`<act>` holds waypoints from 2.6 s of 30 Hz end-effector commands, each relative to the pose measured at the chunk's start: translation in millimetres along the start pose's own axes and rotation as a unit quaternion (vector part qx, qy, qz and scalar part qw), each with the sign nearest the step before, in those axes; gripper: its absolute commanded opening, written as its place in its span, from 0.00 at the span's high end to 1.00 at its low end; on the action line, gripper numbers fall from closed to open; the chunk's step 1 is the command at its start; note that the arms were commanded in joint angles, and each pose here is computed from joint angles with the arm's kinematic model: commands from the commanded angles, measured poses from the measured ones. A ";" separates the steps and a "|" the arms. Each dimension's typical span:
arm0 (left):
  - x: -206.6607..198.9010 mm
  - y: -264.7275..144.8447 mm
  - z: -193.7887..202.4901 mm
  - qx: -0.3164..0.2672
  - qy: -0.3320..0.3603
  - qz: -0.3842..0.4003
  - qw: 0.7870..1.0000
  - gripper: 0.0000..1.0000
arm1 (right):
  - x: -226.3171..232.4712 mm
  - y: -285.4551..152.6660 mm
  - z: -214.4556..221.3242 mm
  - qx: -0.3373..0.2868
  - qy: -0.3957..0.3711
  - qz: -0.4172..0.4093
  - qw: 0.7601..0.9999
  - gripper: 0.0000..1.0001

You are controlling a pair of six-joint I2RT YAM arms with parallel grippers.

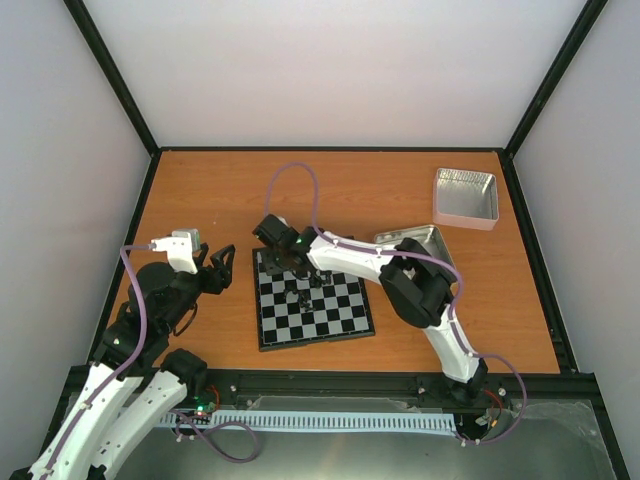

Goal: Set up the chess pieces on the board
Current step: Place the chess piece on the chessboard, then pick up the chess piece from the chessboard.

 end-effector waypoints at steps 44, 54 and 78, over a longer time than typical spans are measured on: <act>-1.4 -1.2 -2.5 -0.007 -0.001 0.005 1.000 0.31 | -76.3 -48.6 54.3 0.025 0.022 0.109 0.994 0.78; -1.4 -1.1 -2.3 -0.007 -0.001 0.005 1.000 0.31 | -76.1 -42.7 46.8 0.014 0.013 0.126 0.992 0.83; -1.0 -1.6 -2.5 -0.007 -0.002 0.003 1.000 0.31 | -29.2 -30.8 7.9 -0.010 -0.008 0.056 0.998 0.93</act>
Point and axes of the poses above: each gripper's point midway between its finger pads, its own y axis out along the fingers, its own x axis along the line the jaws close on, z = x × y, the point moved 7 cm from there along -y, back along the fingers, and after that the axes turned 14 degrees about y, right-handed, at the moved point
